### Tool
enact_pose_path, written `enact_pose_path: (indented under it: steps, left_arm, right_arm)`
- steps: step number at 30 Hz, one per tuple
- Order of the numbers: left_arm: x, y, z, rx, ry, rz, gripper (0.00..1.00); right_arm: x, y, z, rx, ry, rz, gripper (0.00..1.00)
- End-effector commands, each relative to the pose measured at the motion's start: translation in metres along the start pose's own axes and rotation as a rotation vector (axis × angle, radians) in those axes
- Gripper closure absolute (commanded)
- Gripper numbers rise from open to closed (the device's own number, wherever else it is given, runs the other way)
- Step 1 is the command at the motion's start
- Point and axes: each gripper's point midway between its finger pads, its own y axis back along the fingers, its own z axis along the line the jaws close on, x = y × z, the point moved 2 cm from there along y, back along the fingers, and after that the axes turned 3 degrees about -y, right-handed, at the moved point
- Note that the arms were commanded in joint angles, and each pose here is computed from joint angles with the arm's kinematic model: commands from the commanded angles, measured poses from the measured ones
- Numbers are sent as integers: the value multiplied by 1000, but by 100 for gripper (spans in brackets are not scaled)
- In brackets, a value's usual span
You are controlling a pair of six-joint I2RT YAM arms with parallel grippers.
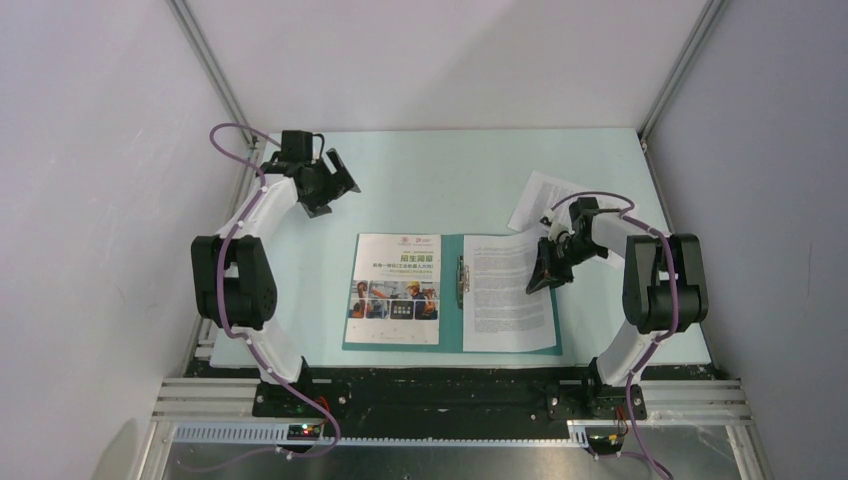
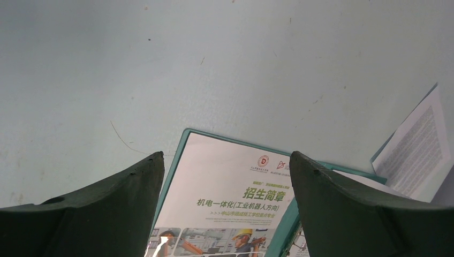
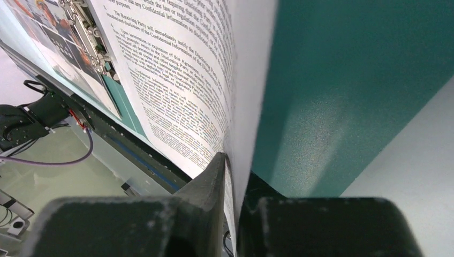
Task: Put the files into the folder
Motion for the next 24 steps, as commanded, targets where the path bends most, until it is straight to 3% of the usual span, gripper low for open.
enact_pose_path:
  steps: [1,4,8,9,11,19,24]
  left_arm:
    - [-9,13,-9,33,0,-56,9]
    - [-9,13,-10,35,0,-54,9]
    - [-10,12,-10,36,2,-52,9]
    - [-10,11,-9,35,3,-51,9]
    - [-10,11,-9,35,3,-50,10]
    - [-11,11,-16,53,-5,-55,9]
    - [-8,7,-43,90,-59,-56,4]
  right_arm:
    - [-3,7,4,18,25,-40,82]
    - [-3,9,1,49,29,-50,68]
    - [-5,13,-3,95,21,-70,40]
    - [-6,14,-4,104,15,-75,26]
    - [-7,16,-9,148,-10,-92,5]
    - [-16,49,-28,244,-143,-170,0]
    - [-39,86,-41,232,-202,-267,1]
